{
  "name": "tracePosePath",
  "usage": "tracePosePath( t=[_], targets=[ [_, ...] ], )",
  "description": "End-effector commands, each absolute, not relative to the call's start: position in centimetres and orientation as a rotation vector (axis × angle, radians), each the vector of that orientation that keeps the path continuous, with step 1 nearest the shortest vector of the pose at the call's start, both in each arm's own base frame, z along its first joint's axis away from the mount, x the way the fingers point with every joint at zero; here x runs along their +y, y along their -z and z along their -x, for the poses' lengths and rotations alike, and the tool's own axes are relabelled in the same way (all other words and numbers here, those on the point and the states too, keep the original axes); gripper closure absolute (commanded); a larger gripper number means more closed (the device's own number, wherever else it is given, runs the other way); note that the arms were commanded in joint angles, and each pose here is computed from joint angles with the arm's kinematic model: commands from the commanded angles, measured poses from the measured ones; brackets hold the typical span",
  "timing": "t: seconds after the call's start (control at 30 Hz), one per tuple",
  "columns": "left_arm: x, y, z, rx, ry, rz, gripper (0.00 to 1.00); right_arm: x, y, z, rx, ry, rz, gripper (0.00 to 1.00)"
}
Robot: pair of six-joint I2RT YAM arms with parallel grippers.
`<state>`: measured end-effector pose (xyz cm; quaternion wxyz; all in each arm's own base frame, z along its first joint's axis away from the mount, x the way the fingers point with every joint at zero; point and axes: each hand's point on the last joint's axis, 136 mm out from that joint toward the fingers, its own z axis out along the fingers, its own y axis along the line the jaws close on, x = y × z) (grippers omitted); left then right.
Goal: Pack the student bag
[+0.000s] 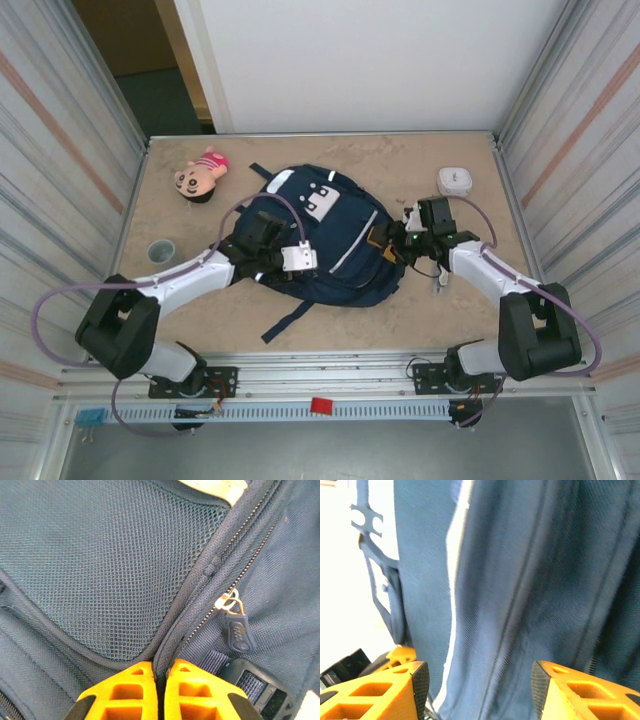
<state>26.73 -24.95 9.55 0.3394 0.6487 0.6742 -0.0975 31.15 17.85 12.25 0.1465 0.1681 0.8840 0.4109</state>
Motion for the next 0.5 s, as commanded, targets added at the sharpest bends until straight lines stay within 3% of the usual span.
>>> tracePosePath(
  t=[0.0,0.13,0.3,0.47],
  targets=[
    [-26.7,-13.6,-26.7,1.833,0.478,-1.372,1.00,18.2,-15.4,-33.6,2.428,-1.227,-0.349,0.43],
    [-26.9,-14.5,-27.2,1.884,0.528,-1.215,1.00,18.2,-18.2,-33.1,2.425,-1.120,-0.256,0.42],
    [-27.2,-14.8,-28.4,1.995,0.580,-1.073,1.00,17.9,-20.0,-28.4,2.462,-0.854,-0.176,0.41],
    [-28.6,-15.4,-28.0,2.023,0.711,-1.058,1.00,20.6,-19.3,-23.4,2.468,-0.835,-0.125,0.46]
  ],
)
